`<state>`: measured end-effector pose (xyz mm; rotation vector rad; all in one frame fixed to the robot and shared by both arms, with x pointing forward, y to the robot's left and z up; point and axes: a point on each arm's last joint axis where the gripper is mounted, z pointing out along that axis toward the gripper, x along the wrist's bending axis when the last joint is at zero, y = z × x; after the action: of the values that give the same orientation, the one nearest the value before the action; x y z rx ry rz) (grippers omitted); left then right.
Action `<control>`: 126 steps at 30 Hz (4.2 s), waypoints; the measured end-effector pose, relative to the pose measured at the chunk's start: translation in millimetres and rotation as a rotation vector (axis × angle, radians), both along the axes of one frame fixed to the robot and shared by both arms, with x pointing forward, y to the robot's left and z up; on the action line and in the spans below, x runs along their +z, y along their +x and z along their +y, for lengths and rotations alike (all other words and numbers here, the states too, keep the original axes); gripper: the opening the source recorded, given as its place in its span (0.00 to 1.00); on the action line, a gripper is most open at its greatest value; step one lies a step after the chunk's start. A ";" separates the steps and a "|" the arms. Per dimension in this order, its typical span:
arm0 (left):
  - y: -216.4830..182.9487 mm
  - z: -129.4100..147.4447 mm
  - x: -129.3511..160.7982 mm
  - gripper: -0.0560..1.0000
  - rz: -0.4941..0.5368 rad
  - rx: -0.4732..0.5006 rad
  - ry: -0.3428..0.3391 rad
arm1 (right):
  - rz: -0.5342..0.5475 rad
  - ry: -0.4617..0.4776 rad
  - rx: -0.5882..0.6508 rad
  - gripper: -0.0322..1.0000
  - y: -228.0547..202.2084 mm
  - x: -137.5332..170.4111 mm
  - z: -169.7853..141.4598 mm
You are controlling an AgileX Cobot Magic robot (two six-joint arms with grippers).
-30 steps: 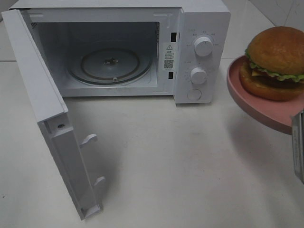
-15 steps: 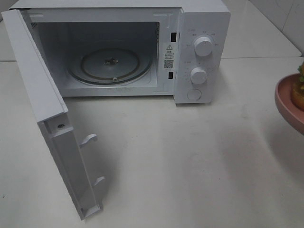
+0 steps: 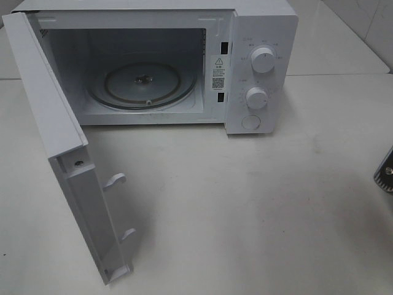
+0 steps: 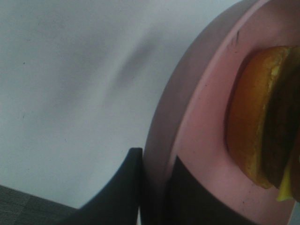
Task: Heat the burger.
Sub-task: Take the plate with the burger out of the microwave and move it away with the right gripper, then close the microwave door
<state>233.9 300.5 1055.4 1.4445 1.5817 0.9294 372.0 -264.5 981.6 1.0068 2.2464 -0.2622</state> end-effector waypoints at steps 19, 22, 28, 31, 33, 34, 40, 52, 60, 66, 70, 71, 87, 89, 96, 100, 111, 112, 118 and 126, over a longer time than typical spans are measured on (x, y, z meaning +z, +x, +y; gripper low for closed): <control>0.0 0.0 0.0 0.99 0.000 0.000 0.000 | -0.130 0.077 -0.376 0.14 47.1 -7.8 34.5; 0.0 0.0 0.0 0.99 0.000 0.000 0.000 | -0.140 0.074 -0.426 0.14 57.9 -15.8 42.5; 0.0 0.0 0.0 0.99 0.000 0.000 0.000 | -0.122 0.029 -0.478 0.14 69.2 -38.3 51.1; 0.0 0.0 0.0 0.99 0.000 0.000 0.000 | -0.109 0.004 -0.489 0.14 71.9 -49.8 53.1; 0.0 0.0 0.0 0.99 0.000 0.000 0.000 | -0.110 0.003 -0.496 0.14 72.7 -52.5 53.8; 0.0 0.0 0.0 0.99 0.000 0.000 0.000 | -0.116 0.007 -0.513 0.14 76.2 -57.9 53.5; 0.0 0.0 0.0 0.99 0.000 0.000 0.000 | -0.122 0.023 -0.562 0.15 85.6 -71.4 47.6; 0.0 0.0 0.0 0.99 0.000 0.000 0.000 | -0.154 0.004 -0.708 0.16 102.7 -98.4 19.1; 0.0 0.0 0.0 0.99 0.000 0.000 0.000 | -0.143 -0.011 -0.710 0.16 109.8 -114.8 8.8; 0.0 0.0 0.0 0.99 0.000 0.000 0.000 | -0.132 -0.017 -0.694 0.19 111.3 -119.4 7.3; 0.0 0.0 0.0 0.99 0.000 0.000 0.000 | -0.120 -0.018 -0.691 0.31 111.1 -119.8 6.6; 0.0 0.0 0.0 0.99 0.000 0.000 0.000 | -0.113 -0.016 -0.691 0.34 110.7 -120.1 6.9; 0.0 0.0 0.0 0.99 0.000 0.000 0.000 | -0.050 0.134 -0.628 0.59 107.0 -89.7 15.6; 0.0 0.0 0.0 0.99 0.000 0.000 0.000 | -0.040 0.168 -0.606 0.62 105.8 -83.2 17.5; 0.0 0.0 0.0 0.99 0.000 0.000 0.000 | -0.025 0.275 -0.533 0.80 98.2 -53.1 21.7; 0.0 0.0 0.0 0.99 0.000 0.000 0.000 | -0.021 0.303 -0.504 0.83 94.2 -42.0 22.1; 0.0 0.0 0.0 0.99 0.000 0.000 0.000 | 0.067 0.476 -0.456 0.82 62.3 -0.2 25.6; 0.0 0.0 0.0 0.99 0.000 0.000 0.000 | 0.067 0.476 -0.456 0.82 62.3 -0.2 25.6; 0.0 0.0 0.0 0.99 0.000 0.000 0.000 | 0.097 0.574 -0.396 0.80 43.6 20.5 27.0; 0.0 0.0 0.0 0.99 0.000 0.000 0.000 | 0.053 0.639 -0.332 0.78 16.0 49.1 17.9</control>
<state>233.9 300.5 1055.4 1.4445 1.5817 0.9294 388.0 -246.5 1030.7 1.7213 2.2432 0.3207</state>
